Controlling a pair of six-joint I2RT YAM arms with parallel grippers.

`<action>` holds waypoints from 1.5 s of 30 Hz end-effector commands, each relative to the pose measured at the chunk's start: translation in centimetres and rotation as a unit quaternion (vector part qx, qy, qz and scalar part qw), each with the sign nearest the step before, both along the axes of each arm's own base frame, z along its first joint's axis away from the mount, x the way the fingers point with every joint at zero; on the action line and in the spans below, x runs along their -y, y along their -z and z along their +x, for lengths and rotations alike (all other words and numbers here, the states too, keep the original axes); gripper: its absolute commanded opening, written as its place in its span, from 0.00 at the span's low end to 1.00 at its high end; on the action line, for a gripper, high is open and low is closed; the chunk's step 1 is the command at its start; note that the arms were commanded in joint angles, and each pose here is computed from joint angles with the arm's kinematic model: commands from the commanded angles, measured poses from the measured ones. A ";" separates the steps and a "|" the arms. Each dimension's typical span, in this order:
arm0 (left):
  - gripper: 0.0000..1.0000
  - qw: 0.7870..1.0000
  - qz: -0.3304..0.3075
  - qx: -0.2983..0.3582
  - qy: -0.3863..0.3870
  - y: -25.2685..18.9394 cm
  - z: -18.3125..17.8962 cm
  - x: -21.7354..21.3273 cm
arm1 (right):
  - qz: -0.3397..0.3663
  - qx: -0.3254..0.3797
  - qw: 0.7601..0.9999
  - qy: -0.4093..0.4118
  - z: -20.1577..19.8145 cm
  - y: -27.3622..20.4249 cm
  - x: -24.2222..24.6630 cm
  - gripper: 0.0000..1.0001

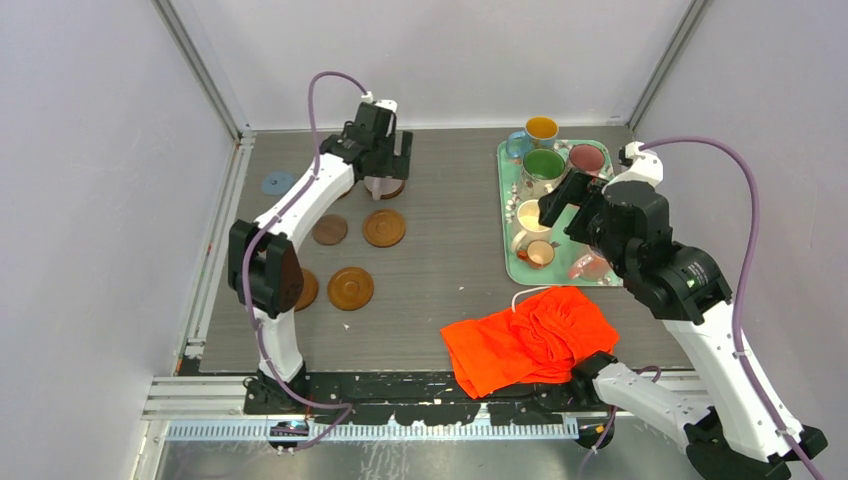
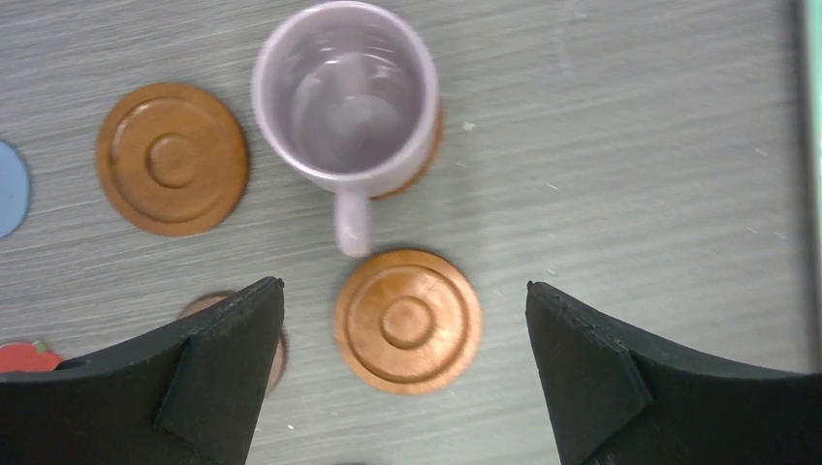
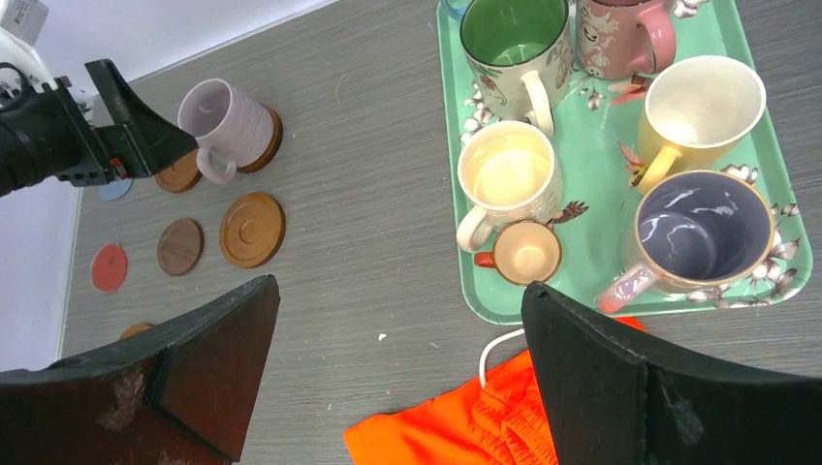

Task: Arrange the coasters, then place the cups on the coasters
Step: Pick up the cup from the tray.

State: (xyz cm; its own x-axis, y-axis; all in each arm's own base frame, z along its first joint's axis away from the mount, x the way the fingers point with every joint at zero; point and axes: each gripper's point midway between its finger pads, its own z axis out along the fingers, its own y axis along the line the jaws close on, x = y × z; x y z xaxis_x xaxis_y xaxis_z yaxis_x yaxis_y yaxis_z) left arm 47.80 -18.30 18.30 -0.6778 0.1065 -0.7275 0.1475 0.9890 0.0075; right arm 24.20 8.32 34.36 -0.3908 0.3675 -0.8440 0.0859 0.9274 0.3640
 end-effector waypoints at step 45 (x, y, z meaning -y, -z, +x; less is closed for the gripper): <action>0.61 0.965 -0.064 -0.028 0.253 6.1 -12.8 31.8 | -0.011 0.024 0.999 0.033 -0.7 -1.5 2.0 1.00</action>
